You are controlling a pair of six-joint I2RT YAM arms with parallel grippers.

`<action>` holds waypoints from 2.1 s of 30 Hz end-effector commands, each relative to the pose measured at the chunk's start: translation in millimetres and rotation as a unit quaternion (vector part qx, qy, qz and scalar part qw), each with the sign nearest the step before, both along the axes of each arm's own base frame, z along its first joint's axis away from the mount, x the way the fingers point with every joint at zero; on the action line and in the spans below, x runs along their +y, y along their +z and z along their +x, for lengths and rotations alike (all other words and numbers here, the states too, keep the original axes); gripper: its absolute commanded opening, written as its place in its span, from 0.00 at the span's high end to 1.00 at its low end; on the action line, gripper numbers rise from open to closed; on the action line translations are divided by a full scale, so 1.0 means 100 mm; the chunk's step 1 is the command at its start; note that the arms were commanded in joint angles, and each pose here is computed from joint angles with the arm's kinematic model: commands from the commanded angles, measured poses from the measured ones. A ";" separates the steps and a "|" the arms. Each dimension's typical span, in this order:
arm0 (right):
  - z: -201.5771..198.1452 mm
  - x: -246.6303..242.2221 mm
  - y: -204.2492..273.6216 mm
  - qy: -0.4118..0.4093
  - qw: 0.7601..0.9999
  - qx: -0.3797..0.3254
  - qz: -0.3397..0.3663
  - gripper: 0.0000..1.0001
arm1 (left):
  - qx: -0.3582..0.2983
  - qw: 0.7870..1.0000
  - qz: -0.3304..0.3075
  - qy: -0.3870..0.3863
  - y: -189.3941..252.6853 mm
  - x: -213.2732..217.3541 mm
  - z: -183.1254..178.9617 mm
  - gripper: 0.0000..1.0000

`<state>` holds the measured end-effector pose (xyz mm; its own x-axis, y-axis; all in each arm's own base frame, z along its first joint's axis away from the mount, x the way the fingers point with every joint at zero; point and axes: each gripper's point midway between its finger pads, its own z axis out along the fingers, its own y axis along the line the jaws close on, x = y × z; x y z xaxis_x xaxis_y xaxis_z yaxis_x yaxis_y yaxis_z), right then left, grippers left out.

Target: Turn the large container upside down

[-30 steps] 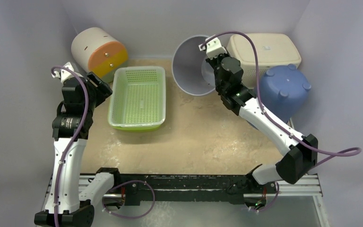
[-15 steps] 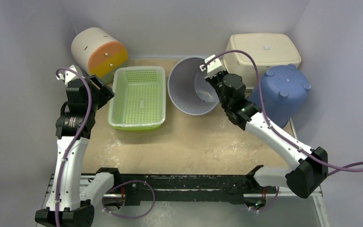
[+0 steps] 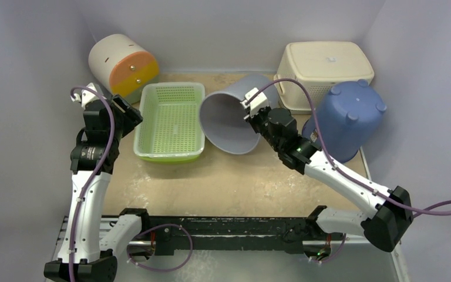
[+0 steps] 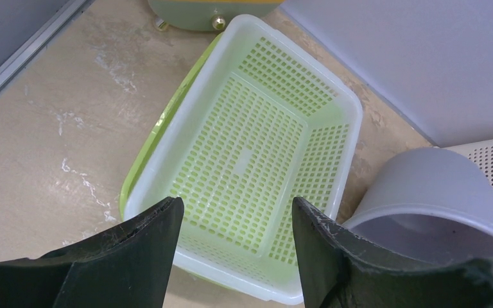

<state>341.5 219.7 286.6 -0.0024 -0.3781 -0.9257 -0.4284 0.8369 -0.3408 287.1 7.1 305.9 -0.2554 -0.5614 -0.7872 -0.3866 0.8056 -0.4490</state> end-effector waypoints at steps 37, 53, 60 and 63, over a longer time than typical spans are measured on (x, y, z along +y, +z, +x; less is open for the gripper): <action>0.06 0.40 -0.01 0.005 0.986 0.156 0.051 0.42 | -0.013 1.000 -0.008 -0.013 -0.05 -0.05 0.16 0.38; 0.43 0.81 -0.23 0.059 0.984 0.170 0.009 0.63 | -0.011 1.000 -0.001 -0.002 -0.07 0.00 0.07 0.38; 0.30 1.13 -0.42 0.143 0.967 0.213 0.013 0.99 | -0.010 1.000 0.000 0.001 -0.07 0.01 0.05 0.38; 0.15 1.30 -0.63 0.191 0.947 0.257 0.017 1.00 | -0.011 1.000 0.001 0.003 -0.06 0.02 0.03 0.38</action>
<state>384.5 320.5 254.0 -0.2637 -0.3758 -0.8884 -0.6789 0.7266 -0.1058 290.8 3.6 287.4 -0.2831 -0.5677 -0.7730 -0.3874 0.8050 -0.4494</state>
